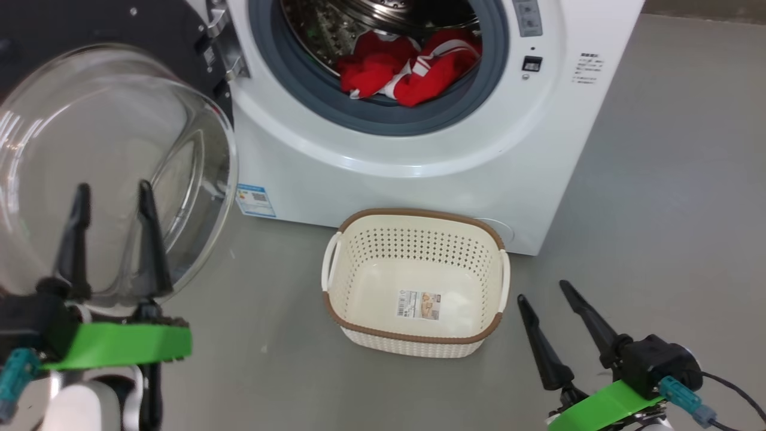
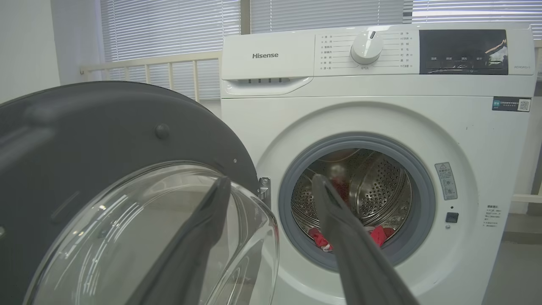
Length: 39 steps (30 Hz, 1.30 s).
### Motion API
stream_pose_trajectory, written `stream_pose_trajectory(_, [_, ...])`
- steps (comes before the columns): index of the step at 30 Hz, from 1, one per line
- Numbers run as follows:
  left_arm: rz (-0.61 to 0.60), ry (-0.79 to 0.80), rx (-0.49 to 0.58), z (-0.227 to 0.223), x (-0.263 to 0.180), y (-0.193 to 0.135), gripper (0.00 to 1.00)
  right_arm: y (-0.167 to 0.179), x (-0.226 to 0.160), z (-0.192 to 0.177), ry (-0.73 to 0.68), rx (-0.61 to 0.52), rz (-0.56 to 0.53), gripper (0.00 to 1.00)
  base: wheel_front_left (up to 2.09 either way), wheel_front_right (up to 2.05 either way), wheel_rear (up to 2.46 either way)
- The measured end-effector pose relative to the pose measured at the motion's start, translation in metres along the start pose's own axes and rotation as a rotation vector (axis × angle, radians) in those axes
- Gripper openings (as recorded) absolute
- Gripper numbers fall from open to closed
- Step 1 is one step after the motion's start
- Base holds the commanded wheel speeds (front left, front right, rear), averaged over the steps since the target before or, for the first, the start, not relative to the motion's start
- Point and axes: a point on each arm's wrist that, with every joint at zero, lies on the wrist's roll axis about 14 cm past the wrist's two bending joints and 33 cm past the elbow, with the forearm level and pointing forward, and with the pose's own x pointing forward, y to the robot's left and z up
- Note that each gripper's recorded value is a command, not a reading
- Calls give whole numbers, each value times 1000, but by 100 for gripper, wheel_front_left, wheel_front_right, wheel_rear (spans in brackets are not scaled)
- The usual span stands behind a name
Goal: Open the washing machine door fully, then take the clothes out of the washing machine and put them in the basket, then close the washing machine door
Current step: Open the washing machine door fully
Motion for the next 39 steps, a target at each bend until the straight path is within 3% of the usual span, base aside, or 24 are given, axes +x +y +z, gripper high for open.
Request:
stream_pose_trajectory(6, [-120, 88, -109, -24, -14, -41, 100, -30, -12, 20, -59, -20, -98, 100, 0, 0, 0])
stream_pose_trajectory(16, [-234, 185, -180, -56, -30, -83, 100, -79, -46, 47, -131, -74, -270, 100, 0, 0, 0])
stream_pose_trajectory(25, [-314, 291, -183, -86, -53, -106, 100, -100, -76, 65, -183, -98, -367, 100, 0, 0, 0])
stream_pose_trajectory(39, [-343, 360, -157, -100, -79, -107, 100, -102, -118, 70, -199, -135, -434, 100, 0, 0, 0])
